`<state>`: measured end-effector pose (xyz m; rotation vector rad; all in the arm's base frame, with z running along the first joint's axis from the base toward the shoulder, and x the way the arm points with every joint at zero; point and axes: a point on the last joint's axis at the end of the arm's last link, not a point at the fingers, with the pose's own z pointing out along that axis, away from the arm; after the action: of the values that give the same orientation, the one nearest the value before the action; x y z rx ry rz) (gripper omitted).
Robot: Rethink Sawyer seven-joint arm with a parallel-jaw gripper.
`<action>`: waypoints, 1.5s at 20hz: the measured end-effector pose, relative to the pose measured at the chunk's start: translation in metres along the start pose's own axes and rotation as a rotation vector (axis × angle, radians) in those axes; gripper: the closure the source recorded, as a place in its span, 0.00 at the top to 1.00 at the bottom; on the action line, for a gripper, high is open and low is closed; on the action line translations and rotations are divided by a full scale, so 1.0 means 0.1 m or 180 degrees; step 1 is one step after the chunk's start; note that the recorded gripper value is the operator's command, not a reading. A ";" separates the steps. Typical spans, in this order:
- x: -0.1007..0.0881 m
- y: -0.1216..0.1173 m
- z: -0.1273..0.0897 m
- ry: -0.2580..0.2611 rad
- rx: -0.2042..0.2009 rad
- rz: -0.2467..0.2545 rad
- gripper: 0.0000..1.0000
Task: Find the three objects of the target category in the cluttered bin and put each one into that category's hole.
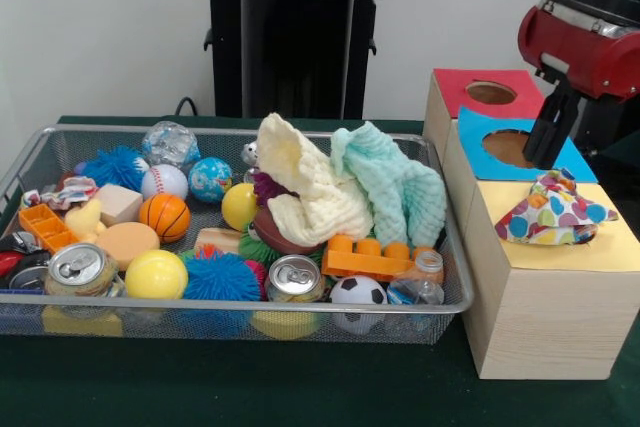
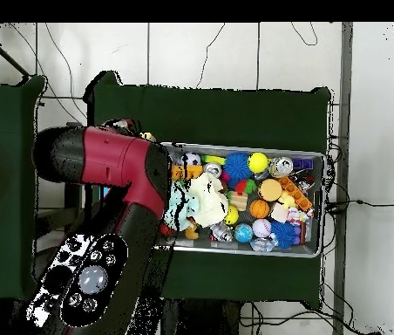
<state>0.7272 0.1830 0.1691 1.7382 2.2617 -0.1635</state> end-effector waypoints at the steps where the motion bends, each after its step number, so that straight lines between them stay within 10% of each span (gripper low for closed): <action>1: 0.00 0.00 0.00 0.0000 0.0002 0.0000 0.00; 30: 0.13 -0.14 0.42 -0.0001 0.0202 -0.0042 0.00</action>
<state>0.7170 0.1798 0.1237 1.7544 2.2919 -0.2411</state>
